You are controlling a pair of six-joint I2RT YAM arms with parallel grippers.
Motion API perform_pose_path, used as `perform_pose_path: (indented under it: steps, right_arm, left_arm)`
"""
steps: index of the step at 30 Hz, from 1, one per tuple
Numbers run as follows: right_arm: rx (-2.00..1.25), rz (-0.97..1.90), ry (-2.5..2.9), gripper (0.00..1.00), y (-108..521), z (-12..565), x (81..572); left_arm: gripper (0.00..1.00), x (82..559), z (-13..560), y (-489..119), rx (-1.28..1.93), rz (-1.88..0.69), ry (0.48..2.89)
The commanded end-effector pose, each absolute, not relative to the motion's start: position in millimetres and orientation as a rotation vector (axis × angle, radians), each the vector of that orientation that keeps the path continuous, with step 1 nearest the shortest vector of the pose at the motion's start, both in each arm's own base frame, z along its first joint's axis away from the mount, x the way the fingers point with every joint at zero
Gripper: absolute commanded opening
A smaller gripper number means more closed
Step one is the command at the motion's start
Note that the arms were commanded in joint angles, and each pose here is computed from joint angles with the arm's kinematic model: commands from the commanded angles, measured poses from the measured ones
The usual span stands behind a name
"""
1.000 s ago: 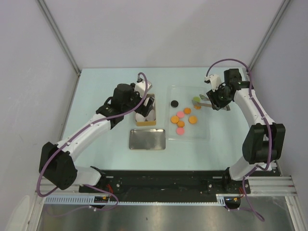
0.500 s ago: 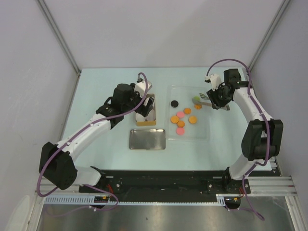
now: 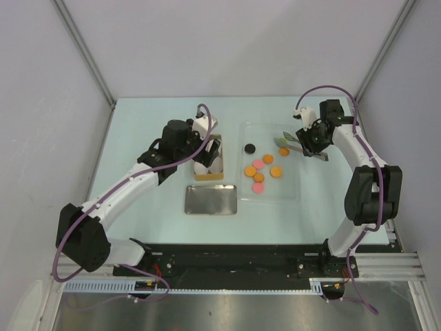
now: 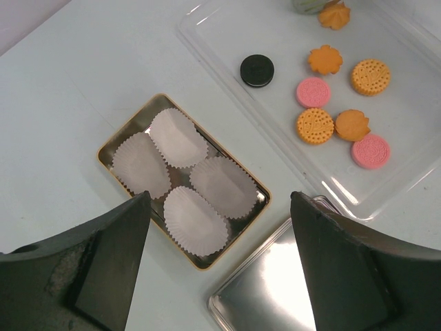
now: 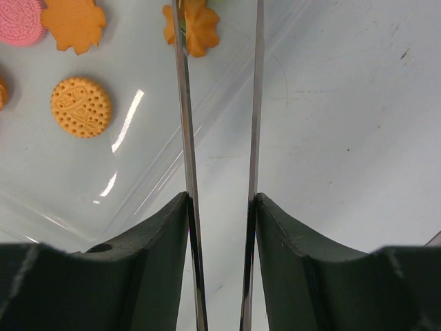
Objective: Pack the cookies
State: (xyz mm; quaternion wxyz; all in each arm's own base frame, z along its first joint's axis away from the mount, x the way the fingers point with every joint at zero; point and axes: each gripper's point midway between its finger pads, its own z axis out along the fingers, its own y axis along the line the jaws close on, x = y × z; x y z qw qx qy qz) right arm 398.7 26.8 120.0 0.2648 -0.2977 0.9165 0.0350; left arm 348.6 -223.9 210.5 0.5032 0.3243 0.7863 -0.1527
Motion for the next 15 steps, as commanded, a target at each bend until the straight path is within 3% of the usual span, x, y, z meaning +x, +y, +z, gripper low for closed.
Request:
perform_pose_path:
  steps: [1,15]
  right_arm:
    - [-0.769,0.130,2.454,0.46,28.3,122.3,406.0]
    - [-0.714,0.201,2.510,0.47,19.6,112.1,398.0]
  left_arm:
    - [0.87,352.8,221.5,-220.9,0.782,-0.349,1.853]
    - [0.87,351.9,220.3,-220.1,0.781,-0.348,1.857]
